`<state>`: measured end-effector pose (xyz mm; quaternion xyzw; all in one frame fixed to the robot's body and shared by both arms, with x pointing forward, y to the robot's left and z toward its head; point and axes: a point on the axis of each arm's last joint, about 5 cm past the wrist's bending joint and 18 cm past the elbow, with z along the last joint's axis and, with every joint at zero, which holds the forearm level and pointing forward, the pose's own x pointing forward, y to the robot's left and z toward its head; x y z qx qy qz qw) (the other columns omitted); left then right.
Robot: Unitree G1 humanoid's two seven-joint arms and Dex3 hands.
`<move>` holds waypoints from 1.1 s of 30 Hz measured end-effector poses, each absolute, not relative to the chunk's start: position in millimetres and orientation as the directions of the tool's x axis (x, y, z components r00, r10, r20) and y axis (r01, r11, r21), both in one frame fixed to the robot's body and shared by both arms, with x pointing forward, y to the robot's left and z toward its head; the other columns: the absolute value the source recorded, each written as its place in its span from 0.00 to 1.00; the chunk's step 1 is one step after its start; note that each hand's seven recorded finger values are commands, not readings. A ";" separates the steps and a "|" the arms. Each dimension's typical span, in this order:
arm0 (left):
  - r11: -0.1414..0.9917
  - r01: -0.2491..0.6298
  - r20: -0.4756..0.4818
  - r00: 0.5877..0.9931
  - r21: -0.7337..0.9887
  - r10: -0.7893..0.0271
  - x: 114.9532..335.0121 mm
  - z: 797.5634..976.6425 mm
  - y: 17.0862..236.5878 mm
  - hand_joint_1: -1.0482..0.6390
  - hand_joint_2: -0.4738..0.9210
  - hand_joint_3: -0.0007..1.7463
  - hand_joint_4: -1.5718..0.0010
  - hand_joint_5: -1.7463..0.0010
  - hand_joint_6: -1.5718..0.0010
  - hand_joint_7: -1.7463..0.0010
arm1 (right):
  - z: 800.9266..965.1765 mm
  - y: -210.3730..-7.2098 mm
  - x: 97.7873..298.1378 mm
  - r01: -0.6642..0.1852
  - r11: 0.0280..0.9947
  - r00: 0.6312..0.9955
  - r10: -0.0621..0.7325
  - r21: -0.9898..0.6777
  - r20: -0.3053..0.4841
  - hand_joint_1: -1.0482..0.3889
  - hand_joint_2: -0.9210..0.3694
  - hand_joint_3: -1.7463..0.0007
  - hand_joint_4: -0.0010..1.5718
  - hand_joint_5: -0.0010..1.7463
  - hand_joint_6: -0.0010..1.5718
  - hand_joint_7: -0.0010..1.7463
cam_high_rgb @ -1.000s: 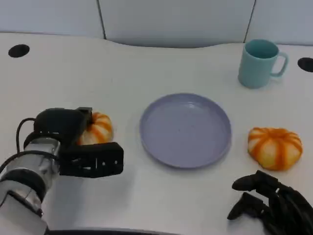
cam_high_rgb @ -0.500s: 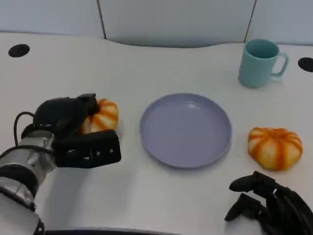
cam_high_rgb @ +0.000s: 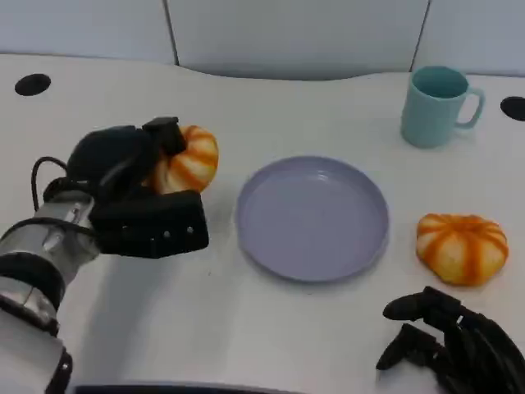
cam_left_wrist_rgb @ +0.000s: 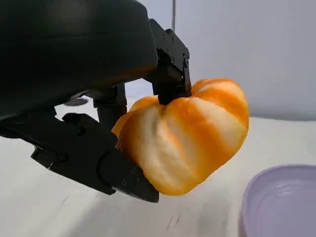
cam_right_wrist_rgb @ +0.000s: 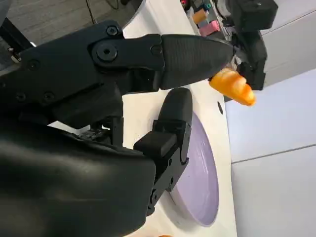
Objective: Grasp the bread from the table and place it into the plate.
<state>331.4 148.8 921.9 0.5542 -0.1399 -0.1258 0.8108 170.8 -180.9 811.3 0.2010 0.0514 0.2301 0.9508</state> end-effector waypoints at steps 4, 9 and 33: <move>0.353 0.031 0.120 0.909 0.935 -0.399 335.2 930.6 141.6 0.56 0.97 0.05 0.44 0.00 0.57 0.00 | 811.8 -179.8 172.1 -0.417 0.814 0.888 0.459 0.403 -0.008 0.41 0.00 0.74 0.35 0.81 0.34 0.58; 0.361 0.034 0.144 0.879 0.932 -0.454 335.9 934.0 127.5 0.54 0.96 0.05 0.43 0.00 0.57 0.00 | 812.6 -178.1 173.7 -0.420 0.815 0.886 0.463 0.398 -0.013 0.42 0.00 0.73 0.35 0.81 0.34 0.58; 0.188 0.140 0.041 0.688 0.972 -0.725 328.2 941.6 58.1 0.52 0.94 0.11 0.41 0.00 0.55 0.00 | 814.6 -163.6 175.6 -0.440 0.800 0.874 0.486 0.407 -0.010 0.40 0.00 0.75 0.37 0.81 0.37 0.57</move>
